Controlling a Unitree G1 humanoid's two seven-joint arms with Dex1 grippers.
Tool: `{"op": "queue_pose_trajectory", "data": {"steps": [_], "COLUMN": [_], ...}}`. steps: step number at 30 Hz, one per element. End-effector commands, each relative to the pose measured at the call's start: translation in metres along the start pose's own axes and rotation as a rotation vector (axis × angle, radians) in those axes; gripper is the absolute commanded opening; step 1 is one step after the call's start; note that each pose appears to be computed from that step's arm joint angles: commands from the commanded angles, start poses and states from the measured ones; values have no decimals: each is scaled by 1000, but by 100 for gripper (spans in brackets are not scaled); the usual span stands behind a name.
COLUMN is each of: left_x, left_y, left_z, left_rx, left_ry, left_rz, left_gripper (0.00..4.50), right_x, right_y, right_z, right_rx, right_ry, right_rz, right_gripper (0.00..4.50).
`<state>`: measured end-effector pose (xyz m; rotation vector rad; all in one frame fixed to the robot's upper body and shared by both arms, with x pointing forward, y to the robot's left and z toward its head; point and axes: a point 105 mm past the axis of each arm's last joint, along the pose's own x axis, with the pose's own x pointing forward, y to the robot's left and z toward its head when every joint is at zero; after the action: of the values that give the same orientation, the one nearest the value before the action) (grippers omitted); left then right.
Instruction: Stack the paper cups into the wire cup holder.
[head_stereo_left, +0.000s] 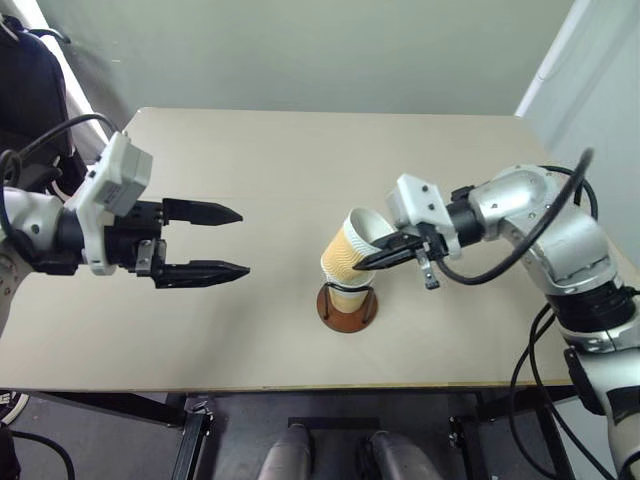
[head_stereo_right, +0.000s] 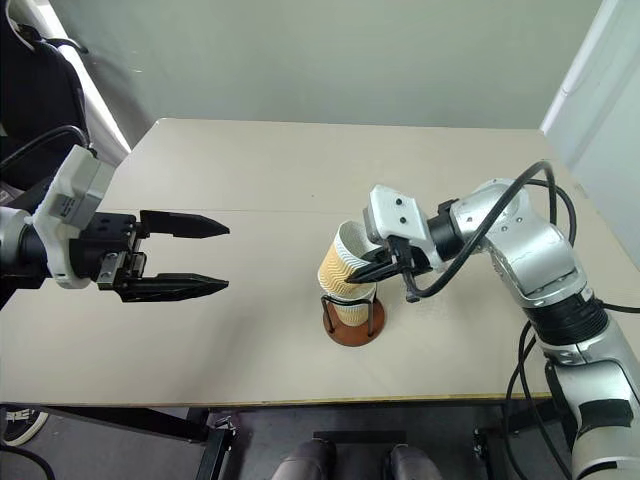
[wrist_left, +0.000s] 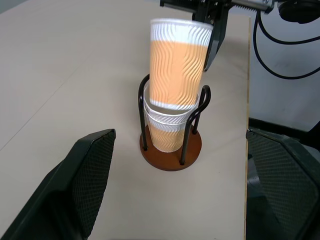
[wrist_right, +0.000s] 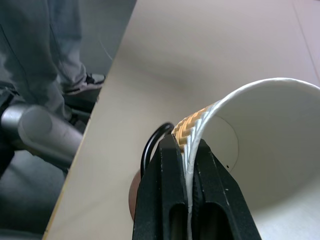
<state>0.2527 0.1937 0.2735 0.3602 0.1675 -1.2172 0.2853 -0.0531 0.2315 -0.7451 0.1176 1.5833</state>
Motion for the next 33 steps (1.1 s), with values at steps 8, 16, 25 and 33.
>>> {"op": "queue_pose_trajectory", "data": {"steps": [8, 16, 25, 33], "left_x": [-3, -3, -9, -18], "left_y": [-2, 0, 4, 12], "left_z": [8, 9, 12, 2], "left_rx": [48, 55, 73, 54], "left_ry": [2, 1, 0, -13], "left_rz": [15, 19, 45, 97], "left_gripper": [450, 450, 450, 450], "right_x": [-4, -7, -77, -155], "right_y": [6, 3, -35, -26], "right_z": [4, 3, 14, -39], "right_rx": [-46, -42, 48, 272], "right_ry": [14, 19, -108, -138], "right_rz": [16, 4, -249, -388], "right_gripper": [165, 447, 447, 447]}}
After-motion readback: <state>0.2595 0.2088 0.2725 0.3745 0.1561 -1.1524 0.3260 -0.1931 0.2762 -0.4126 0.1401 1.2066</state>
